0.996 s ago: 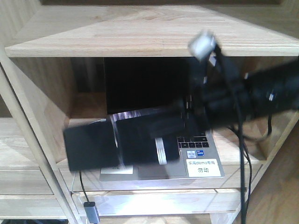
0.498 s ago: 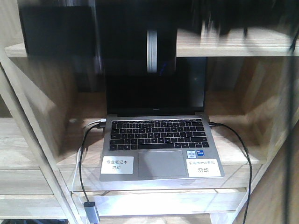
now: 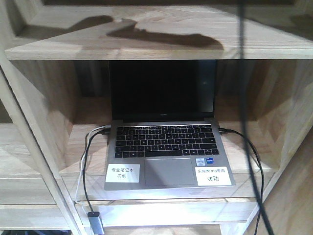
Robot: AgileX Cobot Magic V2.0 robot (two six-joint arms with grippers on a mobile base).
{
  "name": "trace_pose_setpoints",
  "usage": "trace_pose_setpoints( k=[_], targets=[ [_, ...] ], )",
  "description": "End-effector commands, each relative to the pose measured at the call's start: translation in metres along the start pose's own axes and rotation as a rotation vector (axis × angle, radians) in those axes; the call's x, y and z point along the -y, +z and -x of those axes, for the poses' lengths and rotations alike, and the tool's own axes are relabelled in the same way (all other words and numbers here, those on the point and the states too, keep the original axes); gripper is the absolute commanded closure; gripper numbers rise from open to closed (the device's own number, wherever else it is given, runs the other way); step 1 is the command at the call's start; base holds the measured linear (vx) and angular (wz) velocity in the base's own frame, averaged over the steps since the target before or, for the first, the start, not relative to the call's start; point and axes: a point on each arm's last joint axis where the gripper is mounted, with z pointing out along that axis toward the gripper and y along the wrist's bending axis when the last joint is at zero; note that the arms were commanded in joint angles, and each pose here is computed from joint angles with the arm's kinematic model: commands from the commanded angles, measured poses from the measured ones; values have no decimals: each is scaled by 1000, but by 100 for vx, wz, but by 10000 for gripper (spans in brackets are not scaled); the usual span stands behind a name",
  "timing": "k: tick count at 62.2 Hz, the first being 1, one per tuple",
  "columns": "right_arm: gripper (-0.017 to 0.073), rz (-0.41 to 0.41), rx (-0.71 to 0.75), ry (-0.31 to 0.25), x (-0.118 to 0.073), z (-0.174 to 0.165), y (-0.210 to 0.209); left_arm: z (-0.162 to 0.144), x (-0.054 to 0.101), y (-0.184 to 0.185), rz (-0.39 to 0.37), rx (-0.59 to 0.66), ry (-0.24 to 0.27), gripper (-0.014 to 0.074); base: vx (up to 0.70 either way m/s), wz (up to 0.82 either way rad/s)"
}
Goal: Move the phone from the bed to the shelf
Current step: 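Raise the right gripper and lower the phone onto the upper shelf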
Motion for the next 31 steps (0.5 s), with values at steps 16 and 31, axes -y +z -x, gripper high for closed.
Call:
trace_pose_setpoints(
  k=[16, 31],
  targets=[
    [561, -62, 156, 41, 40, 6, 21, 4, 0, 0, 3, 71, -9, 592, 0, 0],
    [561, -81, 130, 59, 63, -11, 35, 4, 0, 0, 3, 71, -9, 592, 0, 0]
  ],
)
